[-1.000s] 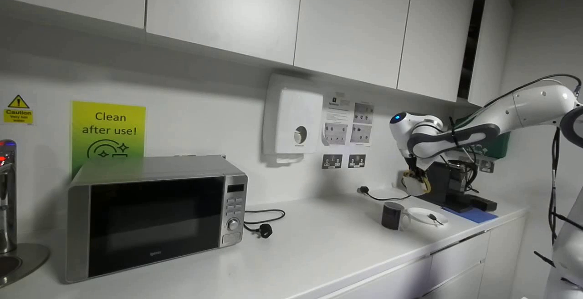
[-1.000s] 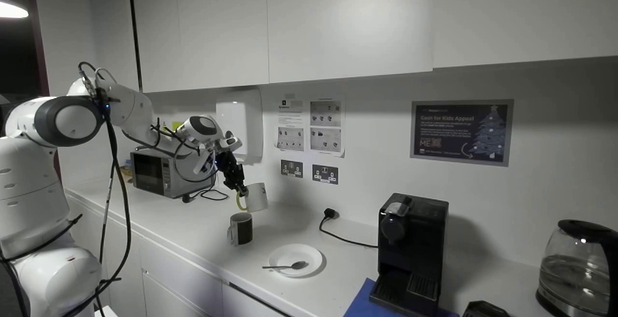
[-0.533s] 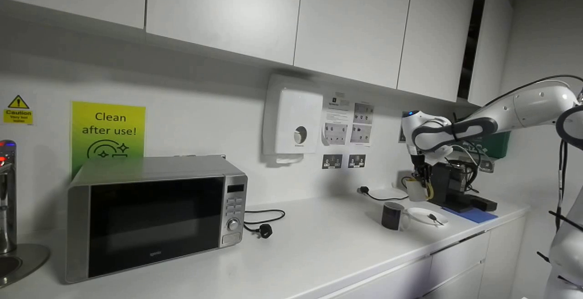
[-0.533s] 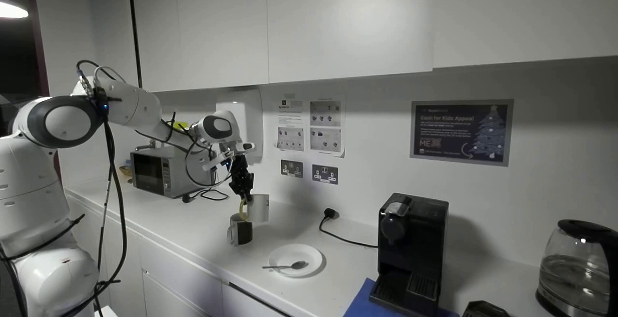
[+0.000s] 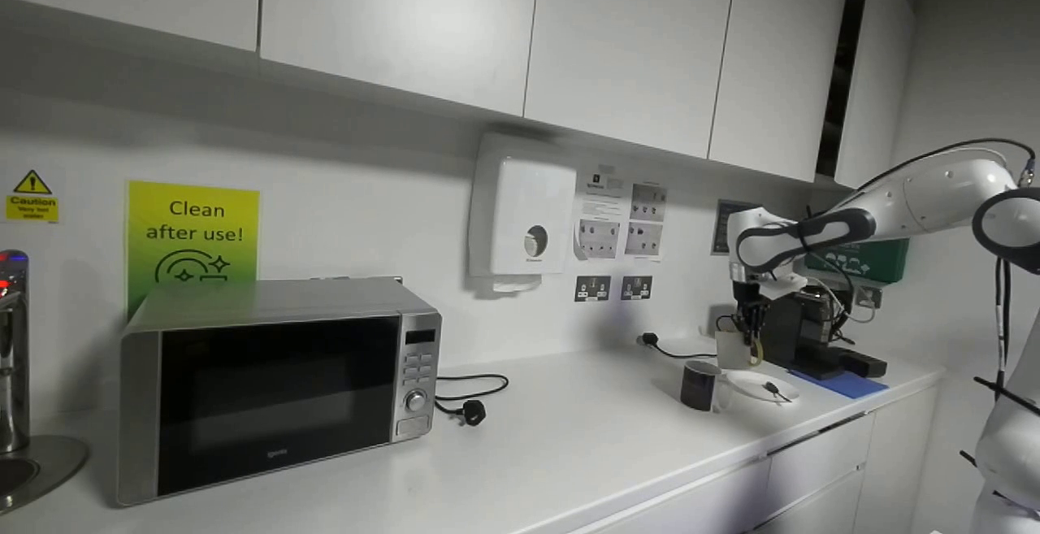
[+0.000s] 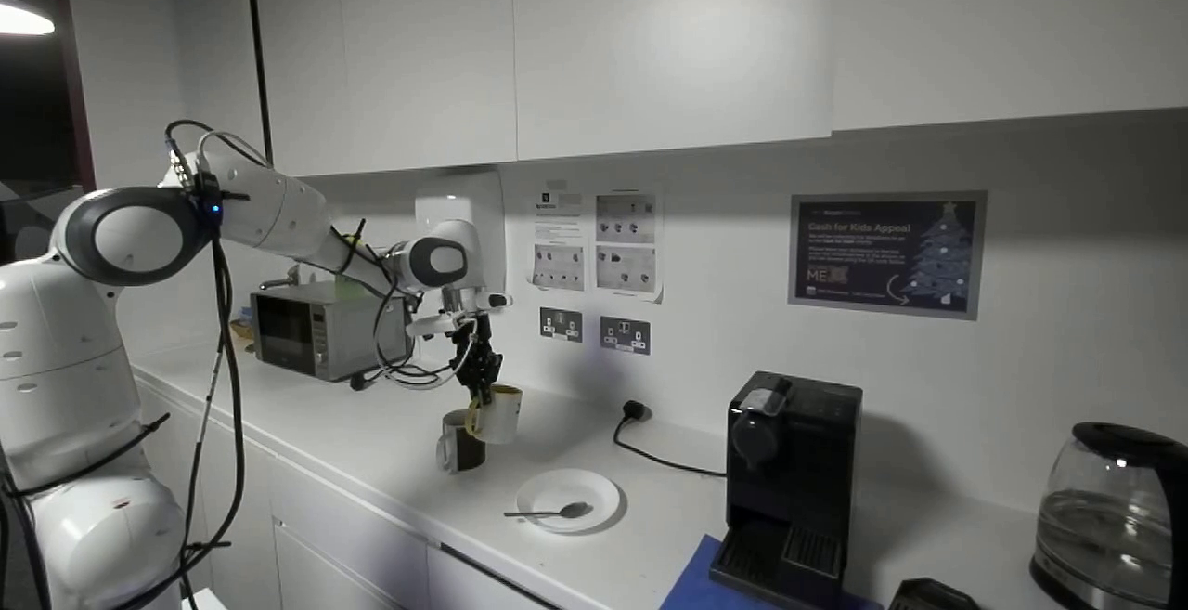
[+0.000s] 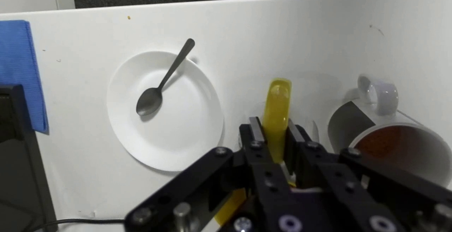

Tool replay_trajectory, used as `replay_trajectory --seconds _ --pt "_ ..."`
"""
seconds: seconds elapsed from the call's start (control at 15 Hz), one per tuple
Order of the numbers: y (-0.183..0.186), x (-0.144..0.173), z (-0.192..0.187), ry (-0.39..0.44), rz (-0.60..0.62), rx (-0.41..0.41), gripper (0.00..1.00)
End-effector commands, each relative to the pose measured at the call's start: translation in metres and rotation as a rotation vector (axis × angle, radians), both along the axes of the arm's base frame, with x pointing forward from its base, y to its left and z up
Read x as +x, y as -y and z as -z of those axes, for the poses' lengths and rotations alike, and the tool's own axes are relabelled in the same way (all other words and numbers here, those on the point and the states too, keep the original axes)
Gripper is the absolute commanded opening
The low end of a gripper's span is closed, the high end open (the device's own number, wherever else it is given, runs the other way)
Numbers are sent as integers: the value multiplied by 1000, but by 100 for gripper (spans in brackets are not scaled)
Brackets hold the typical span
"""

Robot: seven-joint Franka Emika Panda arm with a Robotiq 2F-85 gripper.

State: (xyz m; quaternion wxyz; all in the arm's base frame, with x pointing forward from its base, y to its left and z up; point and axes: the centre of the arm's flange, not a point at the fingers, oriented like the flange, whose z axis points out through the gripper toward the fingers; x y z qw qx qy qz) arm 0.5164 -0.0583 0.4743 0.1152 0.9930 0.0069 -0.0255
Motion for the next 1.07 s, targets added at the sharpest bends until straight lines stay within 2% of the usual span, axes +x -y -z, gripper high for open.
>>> replay_trajectory --seconds 0.0,0.47,1.0 --pt "10 8 8 60 -46 65 5" --pt "25 12 36 75 -99 58 5" --pt "22 2 67 89 -136 45 5"
